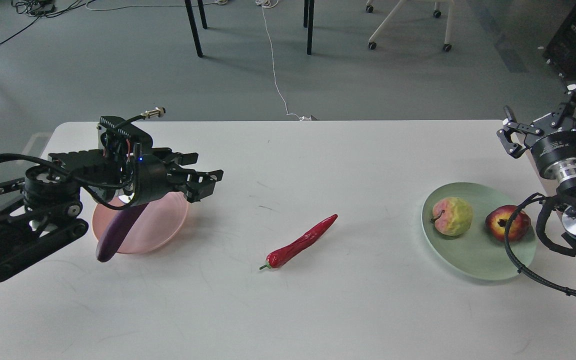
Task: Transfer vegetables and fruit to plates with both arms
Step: 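Move the left gripper to the red chili pepper and grasp it, then carry the chili pepper onto the pink plate and release it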
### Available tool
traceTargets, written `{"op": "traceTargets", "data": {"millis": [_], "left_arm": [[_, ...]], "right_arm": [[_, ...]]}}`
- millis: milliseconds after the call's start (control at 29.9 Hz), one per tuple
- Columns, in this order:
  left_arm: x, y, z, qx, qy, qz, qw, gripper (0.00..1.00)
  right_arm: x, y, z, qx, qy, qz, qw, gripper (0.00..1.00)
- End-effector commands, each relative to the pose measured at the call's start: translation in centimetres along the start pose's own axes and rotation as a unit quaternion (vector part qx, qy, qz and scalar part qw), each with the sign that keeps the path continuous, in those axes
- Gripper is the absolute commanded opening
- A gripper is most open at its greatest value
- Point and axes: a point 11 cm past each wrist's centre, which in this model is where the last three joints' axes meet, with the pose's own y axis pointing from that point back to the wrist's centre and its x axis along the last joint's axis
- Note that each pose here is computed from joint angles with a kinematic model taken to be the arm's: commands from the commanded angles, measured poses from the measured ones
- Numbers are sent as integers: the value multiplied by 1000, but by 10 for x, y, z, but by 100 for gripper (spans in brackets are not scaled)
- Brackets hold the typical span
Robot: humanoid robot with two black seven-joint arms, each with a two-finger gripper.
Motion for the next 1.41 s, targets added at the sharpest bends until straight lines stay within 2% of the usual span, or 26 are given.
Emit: {"op": "traceTargets", "data": {"millis": [0, 167, 301, 536, 636, 737, 871, 1072, 1239, 1373], "left_arm": [[-2, -28, 42, -44, -38, -2, 998, 70], [-13, -53, 88, -87, -102, -12, 991, 69], [-40, -58, 98, -96, -147, -46, 983, 68], [-60, -69, 107, -104, -150, -66, 981, 64], [-65, -70, 107, -106, -158, -69, 979, 56], [-69, -70, 109, -108, -163, -73, 978, 41], [-81, -69, 109, -110, -164, -88, 976, 34], [-90, -65, 101, -96, -159, -99, 978, 13], [-84, -60, 90, -83, -156, -90, 980, 9], [-55, -45, 84, -86, -152, -25, 984, 9]], "right_arm": [[1, 0, -1, 0, 1, 1, 1000, 100], [2, 1, -2, 1, 3, 2, 1000, 100], [3, 1, -3, 2, 3, 3, 1000, 100], [2, 1, -3, 3, 3, 3, 1000, 100], [2, 0, -3, 4, 2, 3, 1000, 100], [2, 0, -3, 3, 2, 3, 1000, 100], [2, 0, -4, 4, 2, 2, 1000, 100], [3, 0, -5, 5, 3, 3, 1000, 100], [3, 0, -5, 5, 3, 3, 1000, 100], [3, 0, -6, 6, 4, 4, 1000, 100]]}}
